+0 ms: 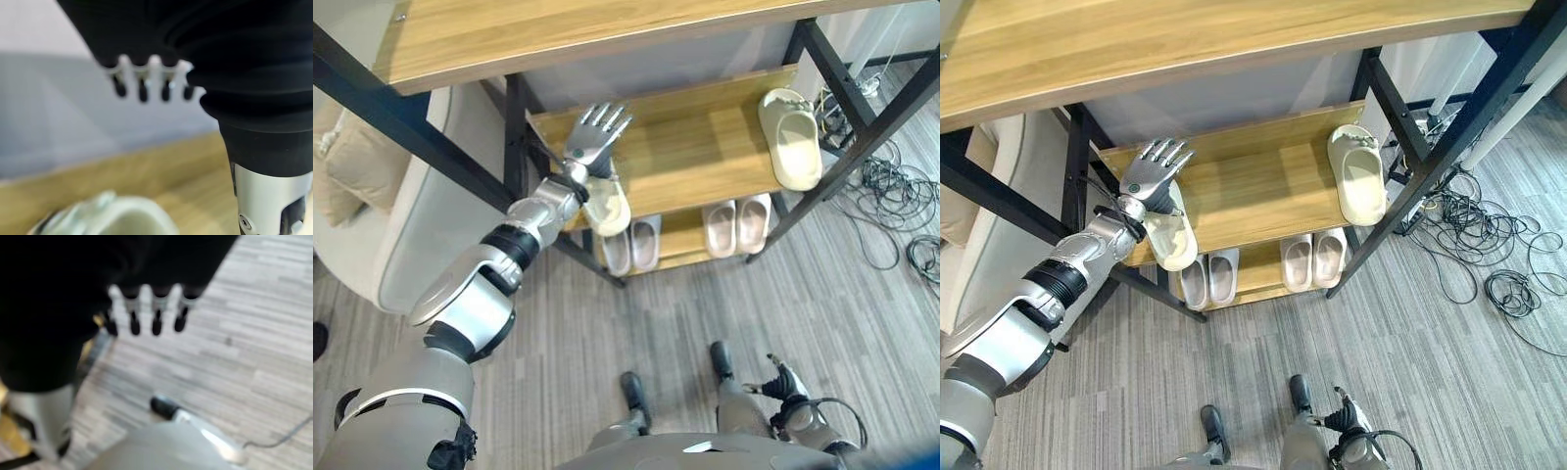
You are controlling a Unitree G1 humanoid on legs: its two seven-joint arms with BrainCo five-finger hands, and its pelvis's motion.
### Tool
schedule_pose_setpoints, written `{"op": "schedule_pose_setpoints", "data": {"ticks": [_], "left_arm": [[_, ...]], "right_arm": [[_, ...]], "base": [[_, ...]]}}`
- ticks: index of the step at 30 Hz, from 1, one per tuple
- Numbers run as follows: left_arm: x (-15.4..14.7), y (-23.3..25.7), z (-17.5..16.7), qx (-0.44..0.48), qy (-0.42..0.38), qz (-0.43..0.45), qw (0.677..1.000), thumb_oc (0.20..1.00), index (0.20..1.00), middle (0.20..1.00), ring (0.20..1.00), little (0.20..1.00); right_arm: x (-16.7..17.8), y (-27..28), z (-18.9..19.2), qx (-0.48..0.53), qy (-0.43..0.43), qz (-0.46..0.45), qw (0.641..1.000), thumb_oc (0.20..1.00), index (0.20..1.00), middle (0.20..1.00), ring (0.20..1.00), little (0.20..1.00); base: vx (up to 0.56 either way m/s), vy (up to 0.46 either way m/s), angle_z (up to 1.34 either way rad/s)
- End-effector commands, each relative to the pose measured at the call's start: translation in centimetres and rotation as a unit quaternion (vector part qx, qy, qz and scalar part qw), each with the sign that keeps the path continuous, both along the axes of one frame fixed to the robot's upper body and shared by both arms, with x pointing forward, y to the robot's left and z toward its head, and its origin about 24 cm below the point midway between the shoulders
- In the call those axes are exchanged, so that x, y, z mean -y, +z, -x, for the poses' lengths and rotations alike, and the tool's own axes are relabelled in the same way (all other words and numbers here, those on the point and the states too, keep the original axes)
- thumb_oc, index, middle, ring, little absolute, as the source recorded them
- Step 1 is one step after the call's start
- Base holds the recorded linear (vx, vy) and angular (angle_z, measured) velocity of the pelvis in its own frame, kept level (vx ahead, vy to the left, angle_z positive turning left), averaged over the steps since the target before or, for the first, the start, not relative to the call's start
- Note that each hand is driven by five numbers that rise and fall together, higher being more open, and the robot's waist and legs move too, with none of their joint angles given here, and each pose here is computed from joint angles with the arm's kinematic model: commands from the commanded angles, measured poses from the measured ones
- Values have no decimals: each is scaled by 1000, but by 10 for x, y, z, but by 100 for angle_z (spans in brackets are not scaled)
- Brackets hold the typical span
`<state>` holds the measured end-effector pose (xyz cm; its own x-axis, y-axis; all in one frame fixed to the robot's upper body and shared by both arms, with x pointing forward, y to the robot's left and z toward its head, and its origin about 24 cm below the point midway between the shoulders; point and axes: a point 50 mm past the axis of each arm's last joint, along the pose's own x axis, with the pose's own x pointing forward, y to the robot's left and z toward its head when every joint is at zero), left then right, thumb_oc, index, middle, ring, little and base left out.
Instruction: Arrange the slippers neatly on the shoe rack.
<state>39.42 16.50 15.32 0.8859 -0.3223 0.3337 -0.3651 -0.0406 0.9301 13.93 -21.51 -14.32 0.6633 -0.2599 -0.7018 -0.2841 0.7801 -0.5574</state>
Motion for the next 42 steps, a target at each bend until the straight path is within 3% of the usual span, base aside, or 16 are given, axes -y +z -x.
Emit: {"op": "schedule_pose_setpoints", "data": {"ticks": [1, 11, 19, 20, 21, 31, 42], "left_arm": [[-22, 53, -10, 67, 44, 26, 996, 1000, 1000, 1000, 1000, 1000], [-30, 61, -15, 74, 83, 63, 992, 1000, 1000, 1000, 1000, 1000], [-35, 79, -21, 105, 137, -27, 985, 1000, 1000, 1000, 1000, 1000], [-32, 78, -22, 102, 141, -37, 984, 859, 859, 859, 859, 859], [-31, 77, -22, 101, 144, -41, 984, 200, 200, 200, 200, 200], [-5, 46, -24, 82, 135, -77, 984, 200, 200, 200, 200, 200], [59, 38, -21, 63, 35, 54, 996, 200, 200, 200, 200, 200]], "right_arm": [[-7, 5, -15, 29, 3, -5, 1000, 1000, 1000, 1000, 1000, 1000], [-12, 10, -29, 45, 6, -5, 999, 1000, 1000, 1000, 1000, 1000], [-14, 16, -41, 68, 17, -3, 998, 1000, 1000, 1000, 1000, 1000], [-16, 17, -44, 74, 19, -5, 997, 1000, 1000, 1000, 1000, 1000], [-18, 18, -45, 77, 22, -5, 997, 1000, 1000, 1000, 1000, 1000], [-26, 25, -58, 101, 55, -4, 993, 1000, 1000, 1000, 1000, 1000], [-19, 27, -64, 97, 46, 8, 994, 1000, 1000, 1000, 1000, 1000]], "base": [[-18, 6, 4], [0, 0, 0], [3, 1, 2], [0, 0, 0], [0, 0, 0], [0, 0, 0], [-9, -37, -2]]}}
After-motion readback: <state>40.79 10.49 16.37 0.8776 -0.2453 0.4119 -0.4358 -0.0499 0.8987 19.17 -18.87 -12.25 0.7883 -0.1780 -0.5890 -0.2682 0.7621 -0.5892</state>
